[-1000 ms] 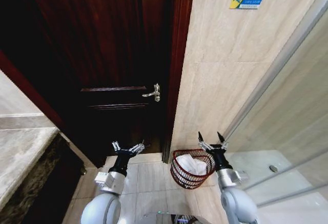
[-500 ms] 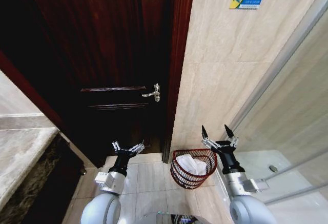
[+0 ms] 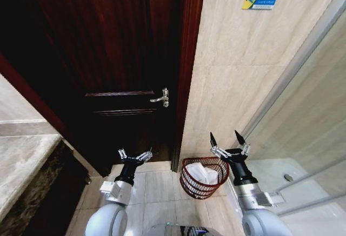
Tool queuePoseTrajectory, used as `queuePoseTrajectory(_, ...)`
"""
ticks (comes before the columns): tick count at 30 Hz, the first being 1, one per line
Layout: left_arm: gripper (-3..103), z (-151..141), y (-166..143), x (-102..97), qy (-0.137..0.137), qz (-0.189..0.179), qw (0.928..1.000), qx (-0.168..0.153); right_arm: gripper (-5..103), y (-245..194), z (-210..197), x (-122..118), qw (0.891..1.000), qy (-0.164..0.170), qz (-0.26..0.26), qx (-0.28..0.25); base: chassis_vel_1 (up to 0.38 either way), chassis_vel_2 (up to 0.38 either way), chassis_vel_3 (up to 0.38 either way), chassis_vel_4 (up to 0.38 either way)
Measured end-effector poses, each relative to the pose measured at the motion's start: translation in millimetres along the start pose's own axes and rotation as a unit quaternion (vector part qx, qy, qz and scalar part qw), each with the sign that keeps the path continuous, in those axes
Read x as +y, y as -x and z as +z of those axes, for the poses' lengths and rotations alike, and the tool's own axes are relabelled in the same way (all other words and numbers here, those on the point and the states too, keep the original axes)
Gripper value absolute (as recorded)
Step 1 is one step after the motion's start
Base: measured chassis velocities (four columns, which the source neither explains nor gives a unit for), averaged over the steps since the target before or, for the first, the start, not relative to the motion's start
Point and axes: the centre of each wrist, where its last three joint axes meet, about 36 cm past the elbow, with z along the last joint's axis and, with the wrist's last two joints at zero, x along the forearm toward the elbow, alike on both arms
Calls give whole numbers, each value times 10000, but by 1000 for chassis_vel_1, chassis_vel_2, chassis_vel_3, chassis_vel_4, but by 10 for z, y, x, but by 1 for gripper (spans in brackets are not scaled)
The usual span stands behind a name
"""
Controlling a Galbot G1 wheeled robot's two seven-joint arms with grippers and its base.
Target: Discard the used towel into the hamper.
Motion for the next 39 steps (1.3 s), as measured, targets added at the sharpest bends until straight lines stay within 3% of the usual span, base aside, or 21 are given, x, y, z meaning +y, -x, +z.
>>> queuePoseTrajectory(16, 100, 0, 0, 0, 0, 0, 10000, 1, 100, -17, 98, -28, 9998, 97, -163, -6, 0, 0, 0, 0)
queuePoseTrajectory(26, 100, 0, 0, 0, 0, 0, 10000, 0, 100, -21, 177, -4, 9984, 277, -149, -476, 0, 0, 0, 0)
queuePoseTrajectory(39, 100, 0, 0, 0, 0, 0, 10000, 1, 100, -53, 92, 9, 9974, 130, -197, -679, 0, 0, 0, 0)
